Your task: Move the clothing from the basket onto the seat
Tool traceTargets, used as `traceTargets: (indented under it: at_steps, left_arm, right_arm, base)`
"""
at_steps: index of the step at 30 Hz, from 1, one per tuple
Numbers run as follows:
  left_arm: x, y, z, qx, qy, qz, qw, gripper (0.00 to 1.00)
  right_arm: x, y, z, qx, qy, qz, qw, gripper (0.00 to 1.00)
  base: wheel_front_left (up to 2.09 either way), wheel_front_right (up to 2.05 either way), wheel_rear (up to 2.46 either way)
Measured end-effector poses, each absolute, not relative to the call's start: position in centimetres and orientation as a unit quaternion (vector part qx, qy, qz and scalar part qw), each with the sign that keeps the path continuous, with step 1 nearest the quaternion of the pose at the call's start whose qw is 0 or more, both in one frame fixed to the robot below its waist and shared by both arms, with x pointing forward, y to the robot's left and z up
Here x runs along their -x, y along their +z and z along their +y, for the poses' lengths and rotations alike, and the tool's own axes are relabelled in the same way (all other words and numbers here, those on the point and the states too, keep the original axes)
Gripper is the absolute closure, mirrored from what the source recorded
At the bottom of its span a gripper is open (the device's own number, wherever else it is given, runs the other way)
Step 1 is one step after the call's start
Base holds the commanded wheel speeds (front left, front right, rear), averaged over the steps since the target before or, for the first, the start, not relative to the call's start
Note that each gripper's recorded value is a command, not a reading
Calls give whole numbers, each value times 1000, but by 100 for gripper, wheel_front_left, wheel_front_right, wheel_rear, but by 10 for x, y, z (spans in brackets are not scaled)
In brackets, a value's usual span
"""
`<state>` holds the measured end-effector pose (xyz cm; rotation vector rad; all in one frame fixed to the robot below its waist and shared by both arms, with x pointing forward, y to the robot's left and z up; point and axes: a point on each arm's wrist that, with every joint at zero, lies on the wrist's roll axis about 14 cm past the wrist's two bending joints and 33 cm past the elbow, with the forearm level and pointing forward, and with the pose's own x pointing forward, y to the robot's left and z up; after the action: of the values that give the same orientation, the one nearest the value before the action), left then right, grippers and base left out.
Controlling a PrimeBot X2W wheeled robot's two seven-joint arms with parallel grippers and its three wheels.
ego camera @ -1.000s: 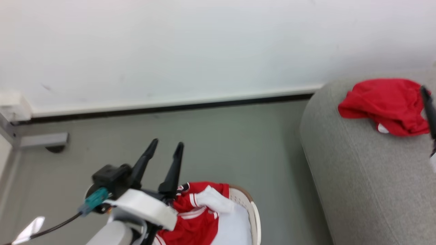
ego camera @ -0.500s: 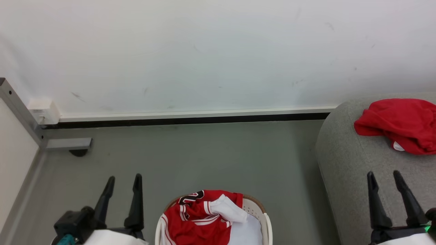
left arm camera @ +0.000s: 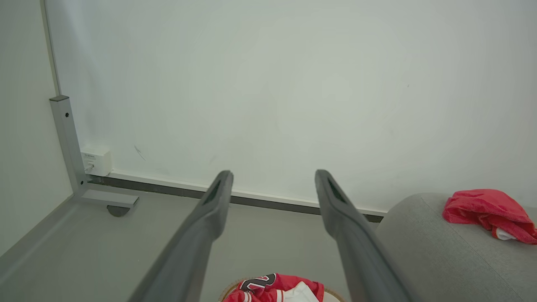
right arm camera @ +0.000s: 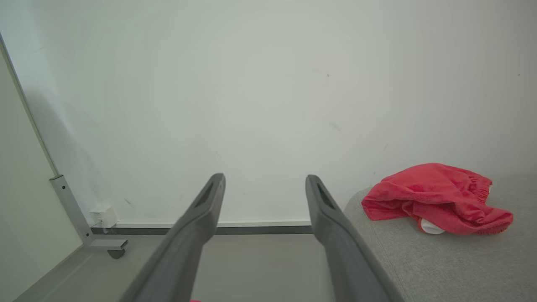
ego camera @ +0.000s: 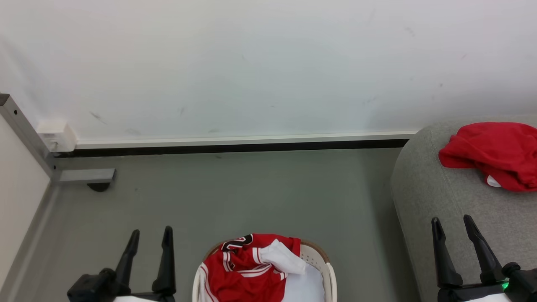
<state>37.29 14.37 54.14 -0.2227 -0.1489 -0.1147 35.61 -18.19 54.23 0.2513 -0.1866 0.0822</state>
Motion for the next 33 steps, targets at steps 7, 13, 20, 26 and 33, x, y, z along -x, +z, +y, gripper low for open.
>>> traceTargets:
  at_steps: [7,13,20,26,33]
  left_arm:
    - [-374,537,145,105,-57,-71,990,0]
    - [-387,529,135,102,-75,-59,990,0]
    - [-436,512,110,89,-114,-22,989,0]
    - [-475,453,85,67,-155,70,983,0]
    - [-486,340,50,-3,-238,259,936,0]
  right_arm:
    - [-357,540,-178,-126,45,-88,987,0]
    - [-368,541,-174,-122,56,-86,987,0]
    - [-406,545,-178,-123,52,-97,986,0]
    - [-437,528,-185,-130,36,-85,987,0]
    - [-466,499,-197,-134,13,-61,989,0]
  base:
    - [0,0,0]
    - [0,0,0]
    - [0,0,0]
    - [0,0,0]
    - [0,0,0]
